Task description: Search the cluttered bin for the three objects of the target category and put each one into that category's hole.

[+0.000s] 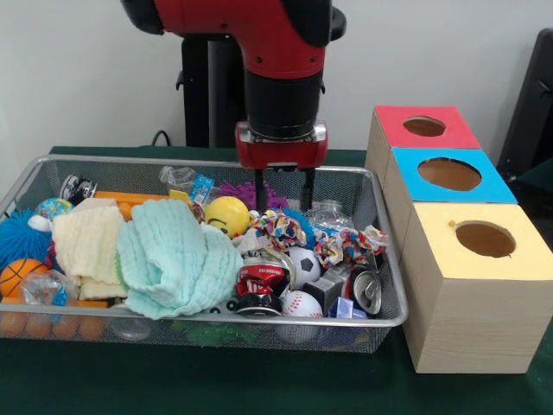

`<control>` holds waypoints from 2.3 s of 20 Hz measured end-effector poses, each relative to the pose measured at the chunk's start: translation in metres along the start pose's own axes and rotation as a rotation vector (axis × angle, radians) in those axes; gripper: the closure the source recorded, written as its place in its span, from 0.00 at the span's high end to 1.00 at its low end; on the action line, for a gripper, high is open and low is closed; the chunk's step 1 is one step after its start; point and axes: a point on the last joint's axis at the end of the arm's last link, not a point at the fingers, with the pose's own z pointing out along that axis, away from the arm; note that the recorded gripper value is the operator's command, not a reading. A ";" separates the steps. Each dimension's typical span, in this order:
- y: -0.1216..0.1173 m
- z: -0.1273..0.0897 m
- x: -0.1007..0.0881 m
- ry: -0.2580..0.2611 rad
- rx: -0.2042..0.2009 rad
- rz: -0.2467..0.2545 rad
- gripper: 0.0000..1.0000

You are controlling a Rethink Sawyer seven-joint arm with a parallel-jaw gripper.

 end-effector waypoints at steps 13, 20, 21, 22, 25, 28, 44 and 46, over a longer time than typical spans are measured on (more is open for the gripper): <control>0.058 0.040 0.008 -0.119 -0.038 -0.073 1.00; 0.059 0.097 0.030 -0.123 -0.088 -0.035 1.00; 0.059 0.101 0.032 -0.120 -0.092 -0.032 1.00; 0.060 0.111 0.038 -0.115 -0.101 -0.025 1.00; 0.057 0.113 0.035 -0.134 -0.104 -0.016 1.00; 0.057 0.113 0.036 -0.134 -0.104 -0.015 1.00; 0.049 0.077 0.049 -0.118 -0.088 -0.002 0.00; 0.050 0.057 0.053 -0.093 -0.084 0.006 0.00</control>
